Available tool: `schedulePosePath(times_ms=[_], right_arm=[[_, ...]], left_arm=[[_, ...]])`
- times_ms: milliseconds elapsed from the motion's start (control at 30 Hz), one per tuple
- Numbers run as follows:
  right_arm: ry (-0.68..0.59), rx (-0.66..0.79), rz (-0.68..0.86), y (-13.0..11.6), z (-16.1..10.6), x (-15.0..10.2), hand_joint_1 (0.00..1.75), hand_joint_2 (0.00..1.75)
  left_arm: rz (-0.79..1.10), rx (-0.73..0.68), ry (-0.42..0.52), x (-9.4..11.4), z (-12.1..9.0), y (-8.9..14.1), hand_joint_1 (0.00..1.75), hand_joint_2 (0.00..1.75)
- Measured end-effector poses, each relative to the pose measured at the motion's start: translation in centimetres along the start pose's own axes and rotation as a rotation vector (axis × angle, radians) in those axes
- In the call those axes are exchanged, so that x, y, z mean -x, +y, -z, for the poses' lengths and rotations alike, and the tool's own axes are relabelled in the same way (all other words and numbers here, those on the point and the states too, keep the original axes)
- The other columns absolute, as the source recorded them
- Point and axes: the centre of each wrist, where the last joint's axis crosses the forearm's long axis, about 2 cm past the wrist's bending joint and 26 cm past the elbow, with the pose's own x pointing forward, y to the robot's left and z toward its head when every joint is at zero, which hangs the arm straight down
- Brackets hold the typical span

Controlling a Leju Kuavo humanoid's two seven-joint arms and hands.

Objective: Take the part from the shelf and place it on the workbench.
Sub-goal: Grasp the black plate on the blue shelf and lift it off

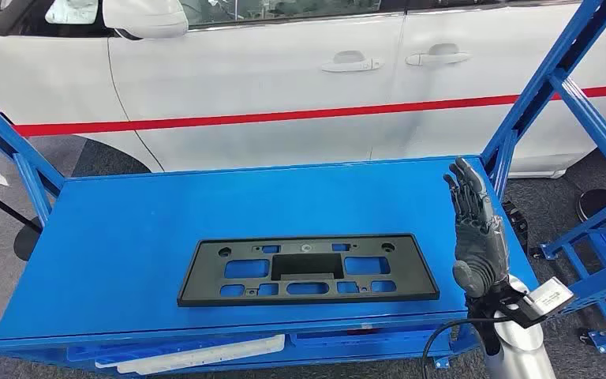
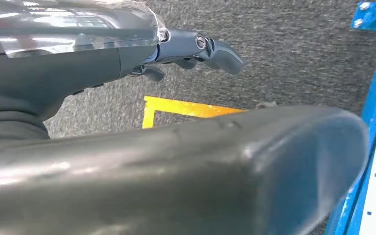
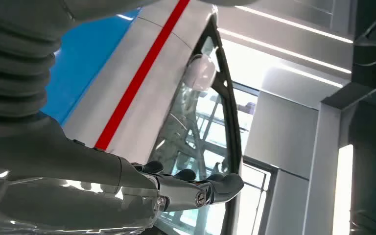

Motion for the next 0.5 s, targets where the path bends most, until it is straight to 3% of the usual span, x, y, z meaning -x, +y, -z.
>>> schedulePosePath(times_ms=[267, 500], right_arm=[[0.040, -0.062, -0.069, -0.1, -1.4, -0.8, 0.00, 0.00], [0.087, -0.206, -0.097, 2.0, -4.3, -3.1, 0.00, 0.00]], left_arm=[[-0.011, -0.007, 0.000, 0.0, 0.0, 0.2, 0.00, 0.00], [-0.027, -0.015, 0.001, 0.1, 0.0, 0.4, 0.00, 0.00]])
